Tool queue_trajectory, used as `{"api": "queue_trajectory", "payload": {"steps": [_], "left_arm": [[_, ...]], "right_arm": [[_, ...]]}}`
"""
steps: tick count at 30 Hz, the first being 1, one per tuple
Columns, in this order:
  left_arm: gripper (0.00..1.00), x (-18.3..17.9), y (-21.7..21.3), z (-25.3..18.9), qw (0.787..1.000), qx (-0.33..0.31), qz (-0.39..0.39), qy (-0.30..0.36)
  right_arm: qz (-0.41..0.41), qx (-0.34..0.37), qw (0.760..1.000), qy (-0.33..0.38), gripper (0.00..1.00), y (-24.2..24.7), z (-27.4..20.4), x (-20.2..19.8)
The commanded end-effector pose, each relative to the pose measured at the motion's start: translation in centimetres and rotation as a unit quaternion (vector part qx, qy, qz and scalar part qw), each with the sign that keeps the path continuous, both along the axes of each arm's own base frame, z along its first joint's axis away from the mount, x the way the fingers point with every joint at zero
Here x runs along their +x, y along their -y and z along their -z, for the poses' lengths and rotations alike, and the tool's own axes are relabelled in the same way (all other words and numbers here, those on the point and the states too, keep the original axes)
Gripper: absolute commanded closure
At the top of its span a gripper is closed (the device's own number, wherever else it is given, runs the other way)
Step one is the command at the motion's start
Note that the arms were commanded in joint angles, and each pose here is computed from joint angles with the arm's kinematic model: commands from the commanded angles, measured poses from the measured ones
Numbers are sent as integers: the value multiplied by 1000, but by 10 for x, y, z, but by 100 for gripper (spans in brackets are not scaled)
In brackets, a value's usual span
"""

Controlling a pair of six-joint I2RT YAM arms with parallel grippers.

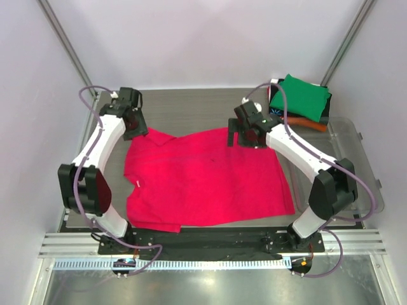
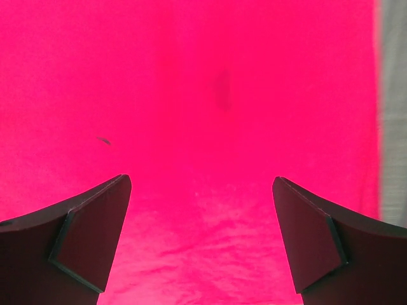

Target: Fold and stack the t-shirts

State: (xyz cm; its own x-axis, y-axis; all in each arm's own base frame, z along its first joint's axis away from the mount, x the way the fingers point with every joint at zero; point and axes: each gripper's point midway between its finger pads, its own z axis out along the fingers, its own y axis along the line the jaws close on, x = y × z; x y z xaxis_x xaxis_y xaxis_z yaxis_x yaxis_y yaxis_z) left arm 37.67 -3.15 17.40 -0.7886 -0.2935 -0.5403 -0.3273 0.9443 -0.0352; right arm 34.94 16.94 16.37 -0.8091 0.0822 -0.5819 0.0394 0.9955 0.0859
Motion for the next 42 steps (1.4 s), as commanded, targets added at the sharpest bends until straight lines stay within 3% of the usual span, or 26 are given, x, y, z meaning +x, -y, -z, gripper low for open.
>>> {"api": "queue_trajectory", "payload": {"steps": [1,6,14,29,32,35,39,42], "left_arm": [[51,19,20,50,998,-55,-1,-17],[53,44,40,72,993,-115,-11,-11],[51,78,50,102,988,-144,-50,-15],[52,75,43,145,986,-132,-90,-50],[58,79,45,150,985,-136,-91,-47],[72,88,46,146,985,-140,-93,-34],[99,105,46,135,986,-138,-92,-16],[100,118,45,124,986,-135,-93,-6]], "right_arm": [[-6,51,999,-10,0,-21,24,-8],[-20,55,998,-20,0,-20,37,-27],[-30,55,998,-13,0,-5,35,-52],[-23,27,999,-1,0,22,22,-54],[-24,25,999,-11,0,22,28,-56],[-24,20,999,-13,0,25,31,-59],[-23,11,1000,-15,0,29,34,-60],[-24,7,1000,-17,0,31,36,-60]]}}
